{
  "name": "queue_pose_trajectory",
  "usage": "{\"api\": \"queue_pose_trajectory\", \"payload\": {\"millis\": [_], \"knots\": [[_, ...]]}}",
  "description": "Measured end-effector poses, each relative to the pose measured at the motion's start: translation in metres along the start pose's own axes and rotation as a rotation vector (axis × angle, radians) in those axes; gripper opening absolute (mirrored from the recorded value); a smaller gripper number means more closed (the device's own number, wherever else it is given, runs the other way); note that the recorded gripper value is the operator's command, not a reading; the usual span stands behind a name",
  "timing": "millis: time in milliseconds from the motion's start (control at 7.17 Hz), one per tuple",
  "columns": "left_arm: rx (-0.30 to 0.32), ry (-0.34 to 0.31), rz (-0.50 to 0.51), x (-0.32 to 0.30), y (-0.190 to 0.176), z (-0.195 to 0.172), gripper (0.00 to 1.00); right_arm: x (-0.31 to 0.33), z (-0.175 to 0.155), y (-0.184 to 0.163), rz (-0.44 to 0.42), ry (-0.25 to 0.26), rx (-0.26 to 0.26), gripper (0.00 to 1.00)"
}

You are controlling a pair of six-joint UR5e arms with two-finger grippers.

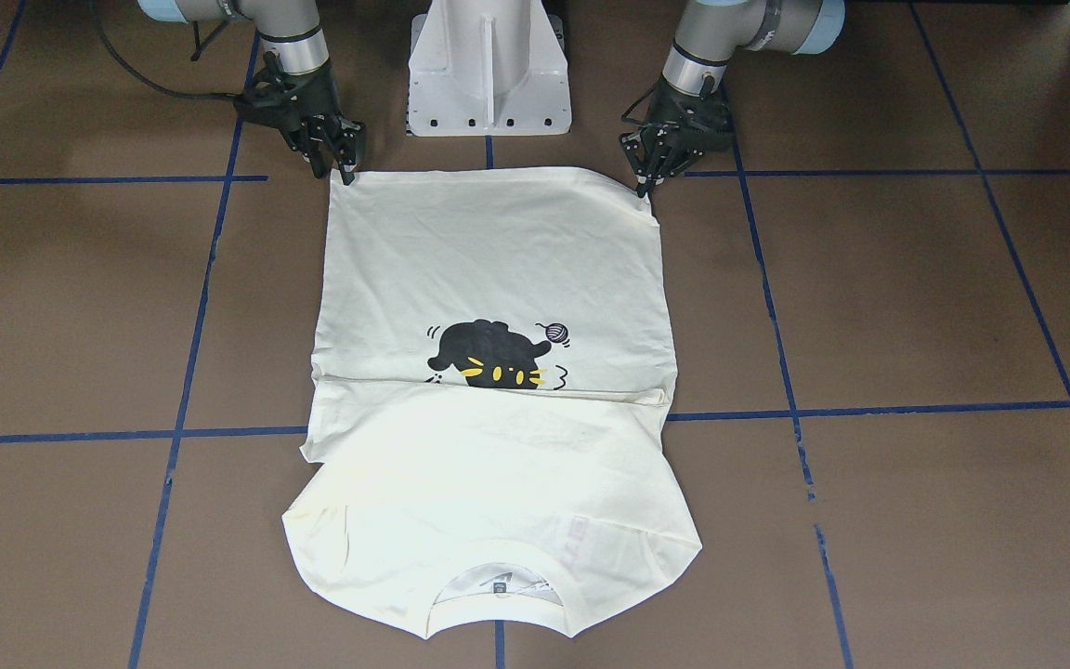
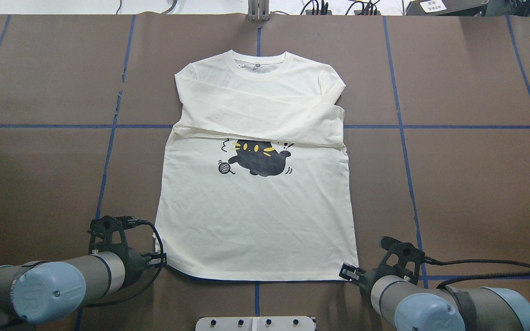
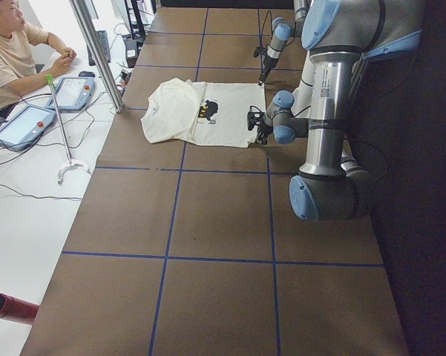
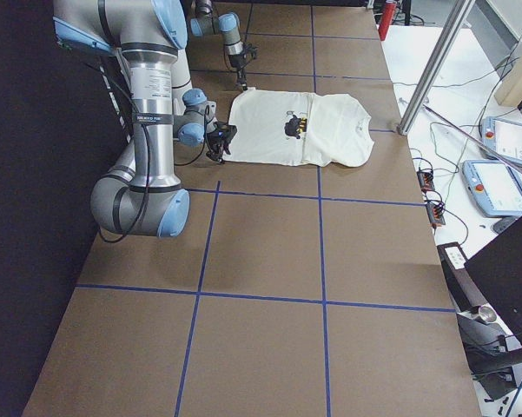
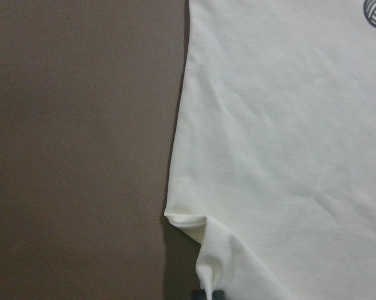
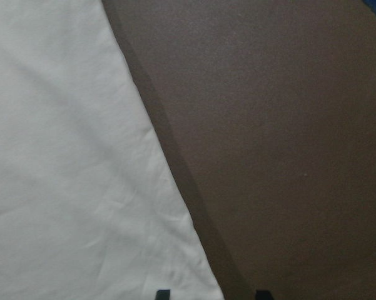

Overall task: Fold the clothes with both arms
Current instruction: 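Lower both grippers onto the hem corners and grasp them, then lift the hem corners with both grippers and carry them toward the collar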

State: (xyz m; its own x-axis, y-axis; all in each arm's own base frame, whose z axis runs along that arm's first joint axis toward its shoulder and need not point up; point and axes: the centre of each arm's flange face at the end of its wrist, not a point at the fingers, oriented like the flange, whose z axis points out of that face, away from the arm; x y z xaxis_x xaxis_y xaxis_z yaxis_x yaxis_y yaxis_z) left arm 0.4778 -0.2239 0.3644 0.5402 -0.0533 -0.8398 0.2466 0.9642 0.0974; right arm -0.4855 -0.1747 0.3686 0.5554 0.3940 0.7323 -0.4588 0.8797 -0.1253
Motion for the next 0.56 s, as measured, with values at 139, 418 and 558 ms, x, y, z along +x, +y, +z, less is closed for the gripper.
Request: {"api": "queue_pose_trajectory", "payload": {"millis": [139, 418, 558], "knots": [[0.000, -0.001, 0.000, -0.0003, -0.0002, 0.0001, 0.00, -0.0003, 0.0001, 0.0010, 0.003, -0.001, 0.001, 0.00], [0.001, -0.001, 0.000, -0.0005, -0.0005, 0.0000, 0.00, -0.0005, 0.0003, 0.0020, 0.011, -0.002, 0.001, 0.00], [0.001, -0.001, 0.000, -0.0005, -0.0005, 0.0000, 0.00, -0.0005, 0.0002, 0.0021, 0.011, -0.002, 0.001, 0.00]]}}
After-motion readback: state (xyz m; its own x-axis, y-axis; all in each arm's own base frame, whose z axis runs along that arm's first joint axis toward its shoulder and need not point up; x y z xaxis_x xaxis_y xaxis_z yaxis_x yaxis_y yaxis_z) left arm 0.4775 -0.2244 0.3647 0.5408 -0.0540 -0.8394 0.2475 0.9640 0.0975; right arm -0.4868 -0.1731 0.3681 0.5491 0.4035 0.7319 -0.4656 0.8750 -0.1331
